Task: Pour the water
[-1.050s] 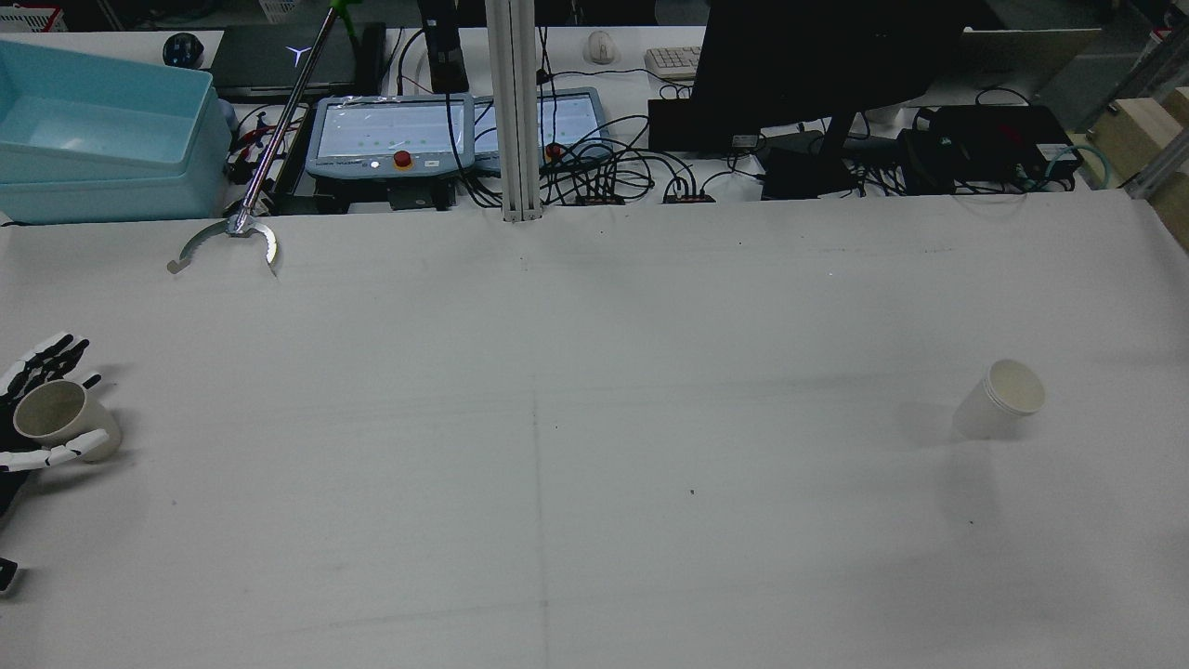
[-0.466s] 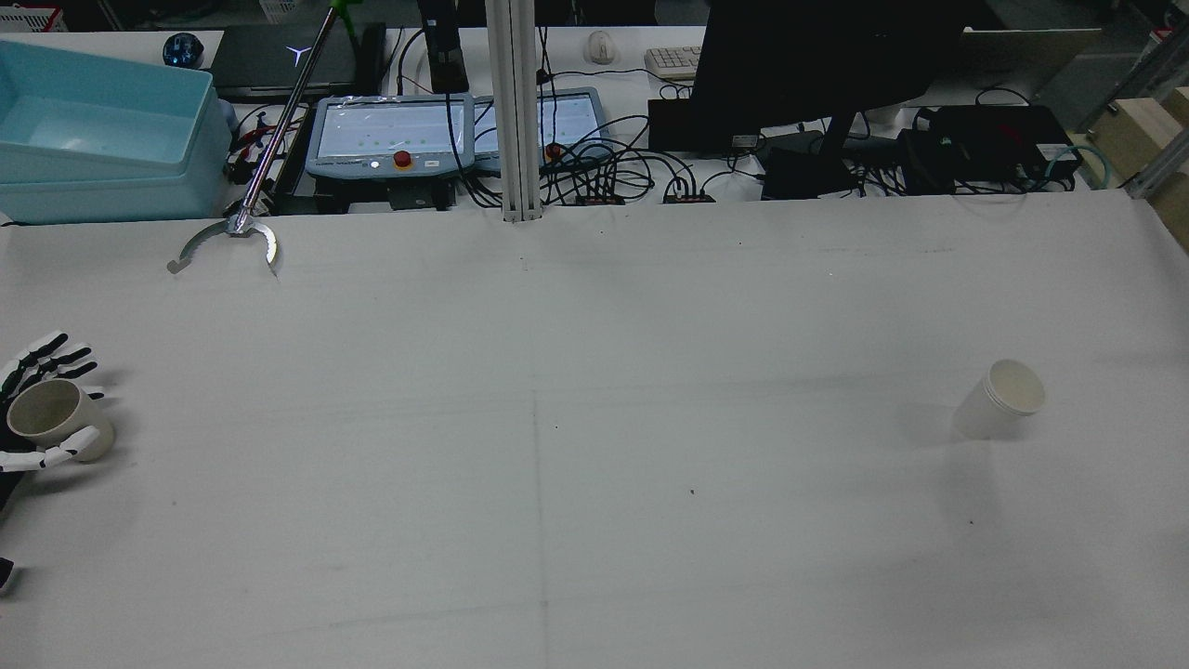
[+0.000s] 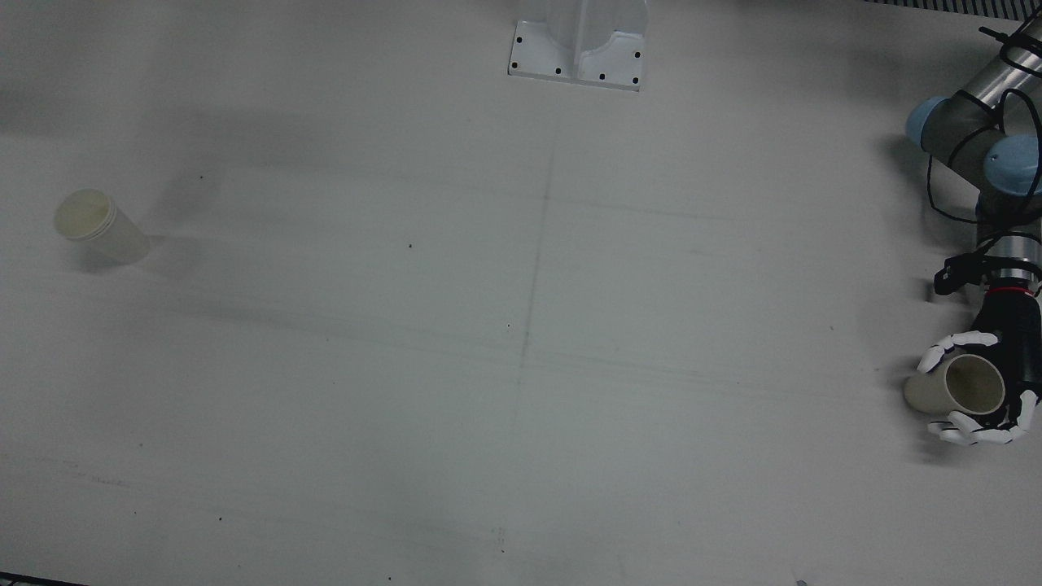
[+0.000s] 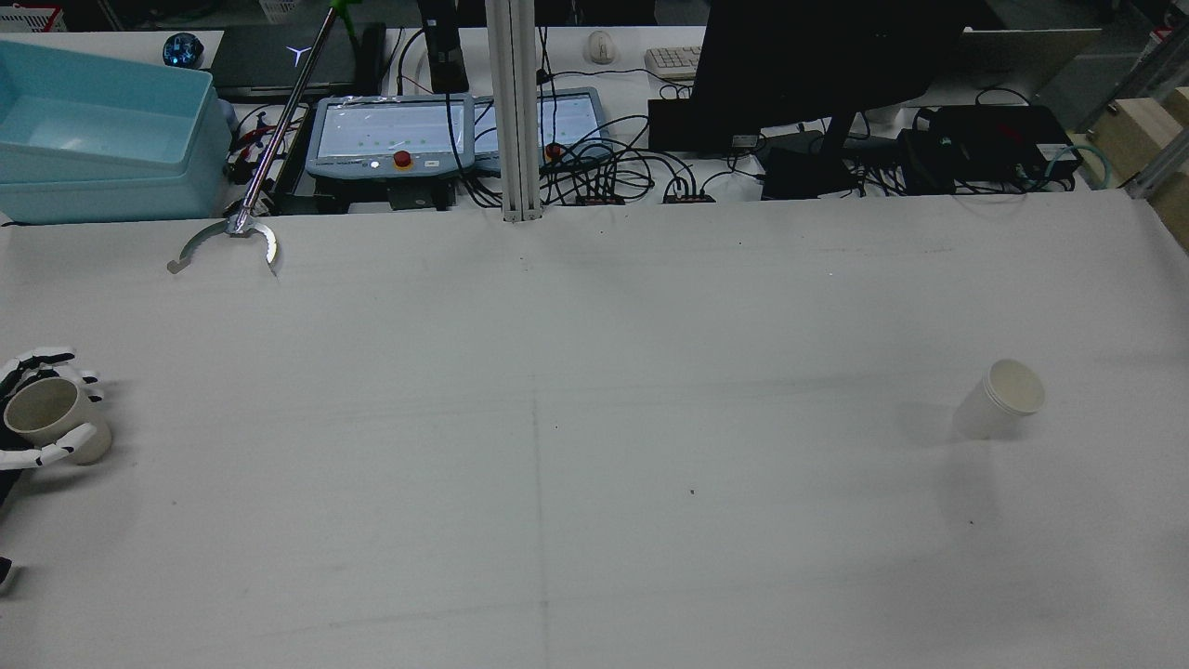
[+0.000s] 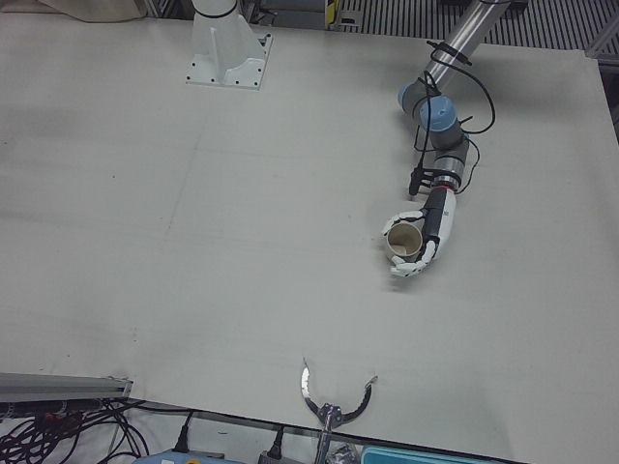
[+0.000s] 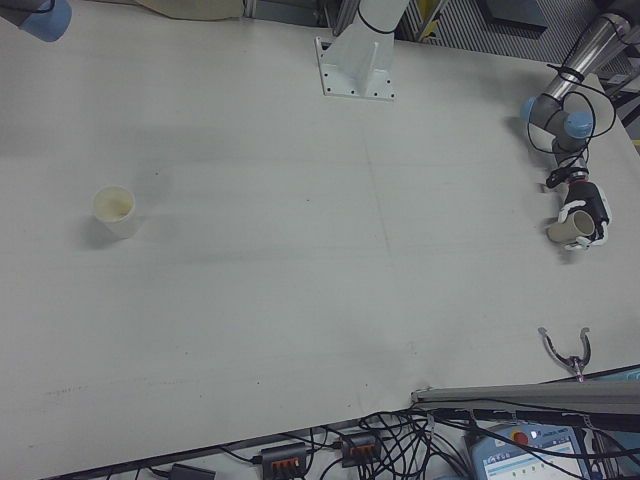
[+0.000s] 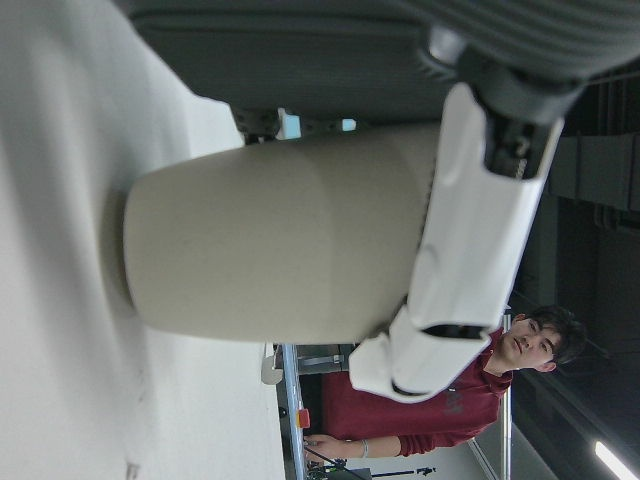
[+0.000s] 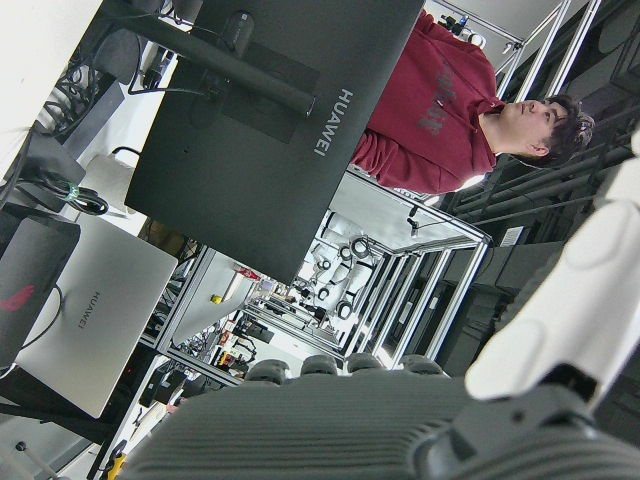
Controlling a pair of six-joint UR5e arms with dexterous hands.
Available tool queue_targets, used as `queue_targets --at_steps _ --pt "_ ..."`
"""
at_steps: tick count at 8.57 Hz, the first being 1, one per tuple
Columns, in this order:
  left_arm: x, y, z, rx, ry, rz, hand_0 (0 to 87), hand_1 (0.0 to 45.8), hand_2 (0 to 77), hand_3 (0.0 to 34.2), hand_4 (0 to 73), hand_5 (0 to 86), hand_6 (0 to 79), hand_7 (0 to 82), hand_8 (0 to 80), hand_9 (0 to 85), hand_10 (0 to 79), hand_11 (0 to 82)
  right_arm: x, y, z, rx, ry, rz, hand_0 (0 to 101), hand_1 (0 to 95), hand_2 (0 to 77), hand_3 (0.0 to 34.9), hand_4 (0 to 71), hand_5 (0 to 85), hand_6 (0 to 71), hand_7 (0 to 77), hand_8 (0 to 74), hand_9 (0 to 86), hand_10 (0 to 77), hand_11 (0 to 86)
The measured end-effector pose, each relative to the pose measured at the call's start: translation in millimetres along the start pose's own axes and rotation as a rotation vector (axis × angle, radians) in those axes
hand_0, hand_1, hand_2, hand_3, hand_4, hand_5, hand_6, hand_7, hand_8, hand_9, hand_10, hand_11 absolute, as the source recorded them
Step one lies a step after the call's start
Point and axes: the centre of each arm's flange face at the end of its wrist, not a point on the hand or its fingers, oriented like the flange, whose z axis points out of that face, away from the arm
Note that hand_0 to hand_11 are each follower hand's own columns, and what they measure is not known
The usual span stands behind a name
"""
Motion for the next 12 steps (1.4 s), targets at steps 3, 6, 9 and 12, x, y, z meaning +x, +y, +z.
queue_targets --at_steps 3,6,9,12 --pt "1.7 -1.2 -0.9 0.007 0.001 -0.020 63.7 32.2 31.1 0.1 13.6 42.5 24.5 54.0 21.8 34.9 23.5 37.6 -0.8 0.6 0.1 -0.001 -0.002 0.000 39 4.4 6.0 0.0 0.0 0.0 0.0 0.5 0.5 0.0 0.0 0.5" --pt "5.6 11.2 3.7 0.009 0.011 -0.063 63.3 32.2 31.1 0.2 14.7 45.3 24.5 54.0 20.2 32.2 23.5 36.0 -1.4 0.6 0.0 -0.001 -0.003 0.007 39 7.1 4.4 0.0 0.0 0.0 0.0 0.5 0.0 0.0 0.0 0.5" --pt "13.5 26.5 11.7 0.000 0.031 -0.081 77.7 31.1 31.6 0.1 14.7 45.3 24.5 54.5 15.3 25.6 18.0 30.0 1.3 -0.5 0.2 0.001 0.003 0.011 39 7.1 4.4 0.0 0.0 0.0 0.0 0.5 0.0 0.0 0.0 0.5" --pt "19.7 47.1 20.7 -0.019 0.051 -0.105 79.6 31.1 31.6 0.0 13.1 18.0 25.1 54.5 15.8 26.7 16.9 28.9 2.8 -0.3 0.9 0.000 0.006 0.012 39 8.2 5.5 0.0 0.0 0.0 0.0 0.5 0.5 0.0 0.0 0.5"
